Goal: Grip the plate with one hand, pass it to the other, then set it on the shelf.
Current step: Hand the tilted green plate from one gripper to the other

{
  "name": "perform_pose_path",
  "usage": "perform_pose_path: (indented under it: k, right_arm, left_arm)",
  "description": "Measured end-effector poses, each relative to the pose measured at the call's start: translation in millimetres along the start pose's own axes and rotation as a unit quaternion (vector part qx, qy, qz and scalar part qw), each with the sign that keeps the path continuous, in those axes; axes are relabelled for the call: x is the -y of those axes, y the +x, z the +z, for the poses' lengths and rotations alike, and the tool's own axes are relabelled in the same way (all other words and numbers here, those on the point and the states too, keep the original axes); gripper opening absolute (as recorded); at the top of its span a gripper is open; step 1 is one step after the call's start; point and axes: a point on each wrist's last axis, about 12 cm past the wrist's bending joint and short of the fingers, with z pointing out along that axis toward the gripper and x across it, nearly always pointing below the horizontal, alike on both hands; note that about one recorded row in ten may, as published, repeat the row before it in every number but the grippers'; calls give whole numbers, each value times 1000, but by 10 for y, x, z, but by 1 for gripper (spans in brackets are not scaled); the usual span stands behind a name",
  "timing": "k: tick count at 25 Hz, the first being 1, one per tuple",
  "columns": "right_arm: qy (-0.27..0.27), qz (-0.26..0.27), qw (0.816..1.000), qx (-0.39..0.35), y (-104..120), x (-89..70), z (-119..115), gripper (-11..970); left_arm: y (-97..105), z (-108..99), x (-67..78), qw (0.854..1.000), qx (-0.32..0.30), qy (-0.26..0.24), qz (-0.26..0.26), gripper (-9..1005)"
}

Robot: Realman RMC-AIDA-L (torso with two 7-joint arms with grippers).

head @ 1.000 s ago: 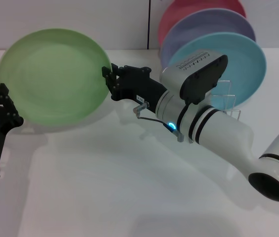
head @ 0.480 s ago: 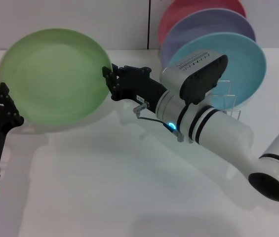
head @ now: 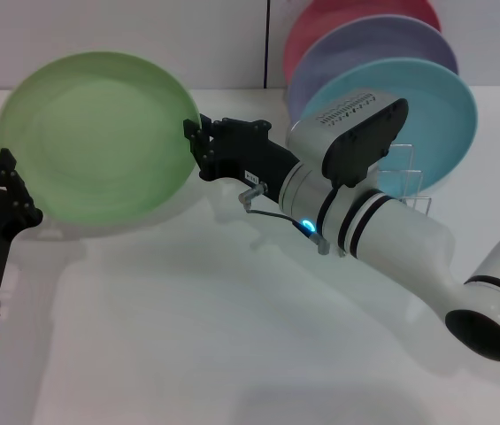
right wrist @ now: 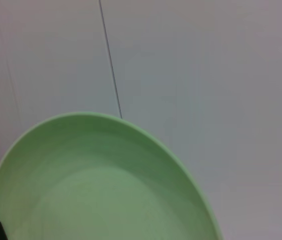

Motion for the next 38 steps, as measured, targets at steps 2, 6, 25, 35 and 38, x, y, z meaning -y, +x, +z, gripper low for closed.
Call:
perform_pose_path:
  k: [2,6,25,35,38]
  right_arm:
    - [0,0,1000,0,-1,-1,1,118]
    - [-1,-1,1000,0,-6,-3,5,118]
    - [-1,-1,1000,1,-9,-4,8,111]
    - [0,-1,1000,4,-11,2,1,87]
    - [0,0,1000,4,-10,3,-1,87]
  left_arm:
    - [0,0,-1,1000,0,0,0,31]
    - [0,0,-3,1000,0,-1,0,31]
    - [2,26,3,1000,-2,1,-1,31]
    - [1,27,9,1000,-2,3,-1,31]
    - [1,27,9,1000,-2,3,-1,31]
